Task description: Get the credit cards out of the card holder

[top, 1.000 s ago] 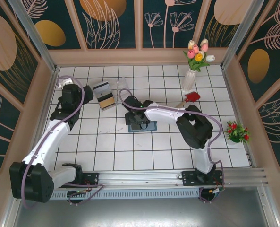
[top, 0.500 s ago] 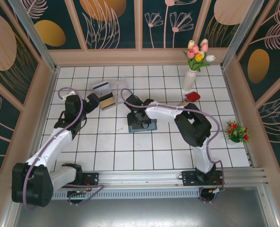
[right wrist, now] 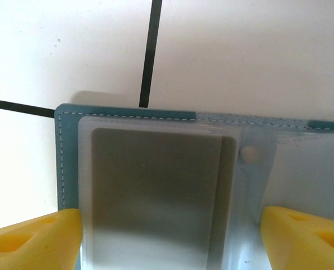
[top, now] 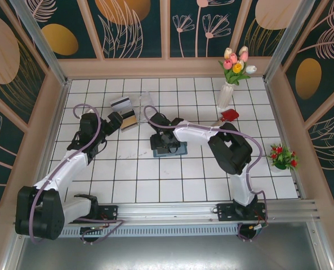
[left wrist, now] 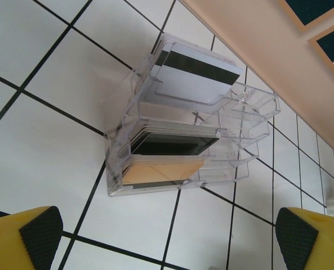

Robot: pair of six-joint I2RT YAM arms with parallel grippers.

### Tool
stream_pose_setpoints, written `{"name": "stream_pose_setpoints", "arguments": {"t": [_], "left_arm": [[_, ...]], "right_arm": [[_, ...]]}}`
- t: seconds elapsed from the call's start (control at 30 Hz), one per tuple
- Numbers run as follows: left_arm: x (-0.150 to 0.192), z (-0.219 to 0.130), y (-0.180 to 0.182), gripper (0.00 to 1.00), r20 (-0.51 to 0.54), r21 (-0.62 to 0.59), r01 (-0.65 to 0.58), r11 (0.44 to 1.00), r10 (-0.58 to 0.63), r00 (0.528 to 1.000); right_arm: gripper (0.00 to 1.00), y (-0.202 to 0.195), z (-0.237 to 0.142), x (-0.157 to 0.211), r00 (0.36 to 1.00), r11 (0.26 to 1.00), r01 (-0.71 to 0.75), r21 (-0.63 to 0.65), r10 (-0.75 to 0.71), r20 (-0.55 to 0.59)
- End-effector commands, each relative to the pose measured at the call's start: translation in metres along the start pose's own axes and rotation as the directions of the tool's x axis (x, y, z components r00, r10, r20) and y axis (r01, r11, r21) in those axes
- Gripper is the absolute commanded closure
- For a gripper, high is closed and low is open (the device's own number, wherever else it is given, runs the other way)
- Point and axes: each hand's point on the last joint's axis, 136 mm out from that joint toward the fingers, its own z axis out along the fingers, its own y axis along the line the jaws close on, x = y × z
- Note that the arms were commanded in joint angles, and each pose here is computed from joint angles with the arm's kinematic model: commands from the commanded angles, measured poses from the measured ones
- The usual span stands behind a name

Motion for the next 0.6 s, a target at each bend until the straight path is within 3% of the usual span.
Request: {"name": "stream_pose_setpoints", "arguments": {"t": [0.0, 0.3, 0.57], "left_arm": [[-0.001, 0.001, -0.008, 0.02, 0.000, 0.037, 0.011, 0.999, -0.011, 1.000], [0.014, 0.004, -0.010, 0.02, -0.062, 0.082, 0.023, 0.996, -0.018, 0.998], [0.040, 0.008, -0.011, 0.01, -0.153, 0.147, 0.080, 0.986, -0.057, 0.987]], "right_arm": [[0.19, -0.013, 0.014, 0.017, 0.999, 0.999, -0.002, 0.045, 0.004, -0.050], [0.25, -0.004, 0.005, 0.009, 1.000, 0.999, -0.016, -0.042, 0.016, -0.023], [0.25, 0.006, -0.017, -0.001, 0.997, 0.968, -0.082, -0.238, 0.080, -0.017]]}}
